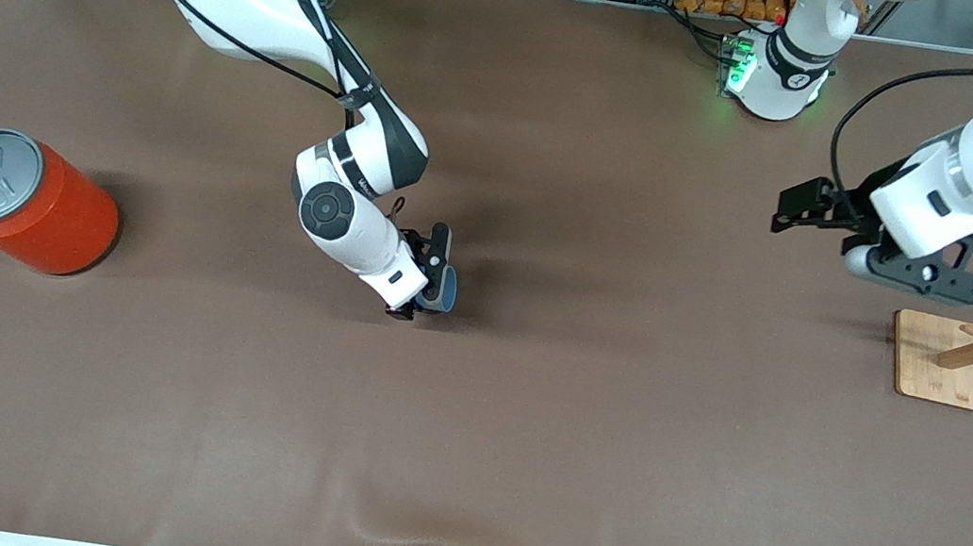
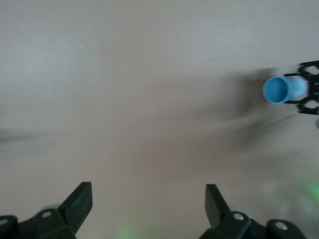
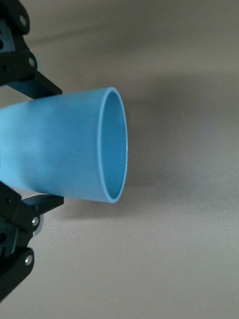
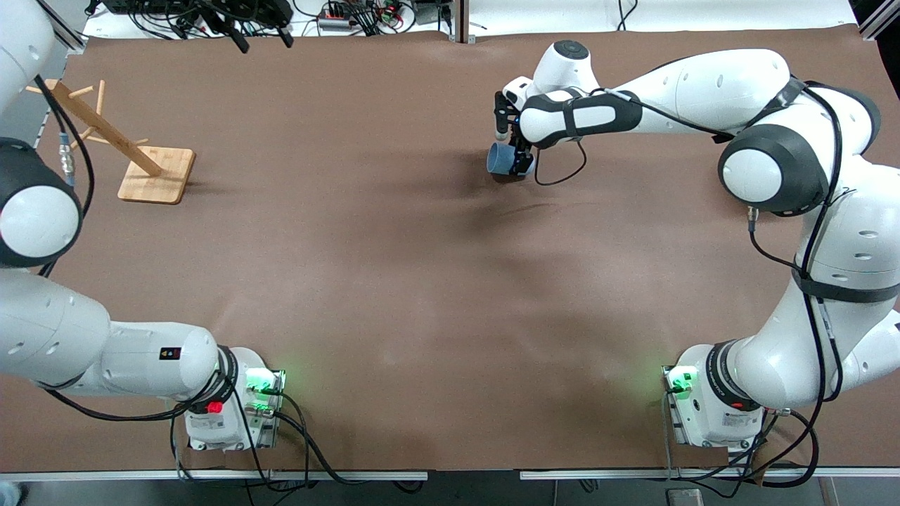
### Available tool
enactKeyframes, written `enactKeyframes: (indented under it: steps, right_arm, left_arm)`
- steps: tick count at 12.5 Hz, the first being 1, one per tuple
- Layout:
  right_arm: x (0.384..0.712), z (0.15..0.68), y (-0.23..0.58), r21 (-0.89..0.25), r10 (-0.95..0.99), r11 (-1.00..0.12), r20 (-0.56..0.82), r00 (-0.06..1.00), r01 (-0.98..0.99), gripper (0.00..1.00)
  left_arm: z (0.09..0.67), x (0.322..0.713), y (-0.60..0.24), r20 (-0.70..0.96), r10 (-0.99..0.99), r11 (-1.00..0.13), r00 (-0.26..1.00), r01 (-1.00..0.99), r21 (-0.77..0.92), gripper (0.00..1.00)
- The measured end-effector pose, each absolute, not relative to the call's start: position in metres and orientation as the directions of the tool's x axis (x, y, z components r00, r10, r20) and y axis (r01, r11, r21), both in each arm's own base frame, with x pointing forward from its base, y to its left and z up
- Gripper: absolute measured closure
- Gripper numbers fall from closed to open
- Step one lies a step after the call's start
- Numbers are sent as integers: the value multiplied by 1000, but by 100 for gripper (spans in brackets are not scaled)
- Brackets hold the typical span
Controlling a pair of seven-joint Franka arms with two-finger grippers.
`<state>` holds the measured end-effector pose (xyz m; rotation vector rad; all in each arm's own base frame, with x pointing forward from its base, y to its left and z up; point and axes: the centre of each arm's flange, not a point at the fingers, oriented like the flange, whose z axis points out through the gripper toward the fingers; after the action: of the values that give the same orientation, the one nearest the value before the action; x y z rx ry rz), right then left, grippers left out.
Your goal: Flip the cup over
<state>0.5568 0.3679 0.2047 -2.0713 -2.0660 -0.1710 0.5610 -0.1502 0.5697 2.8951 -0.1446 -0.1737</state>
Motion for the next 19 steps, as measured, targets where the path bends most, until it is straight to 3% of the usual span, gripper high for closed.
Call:
enactKeyframes:
  steps: [2,6,9,14,19]
  right_arm:
    - [560,207,367,-60,973,1,231,13,998,1]
    - [582,238,337,-126,973,-69,212,95,990,0]
    - [601,321,303,-168,940,-268,171,296,949,0]
    - [616,459,199,-120,734,-650,160,660,751,0]
    - [610,521,39,-102,545,-827,96,833,553,0]
  left_arm:
    - [550,570,-161,-123,-114,-954,986,-75,289,0]
    - [490,571,-205,-163,-97,-899,982,-16,437,0]
    - [445,575,-233,-198,-78,-866,977,32,500,0]
    - [377,565,-321,-223,-37,-784,974,110,611,0]
    - [283,511,-416,-305,73,-697,949,267,666,0]
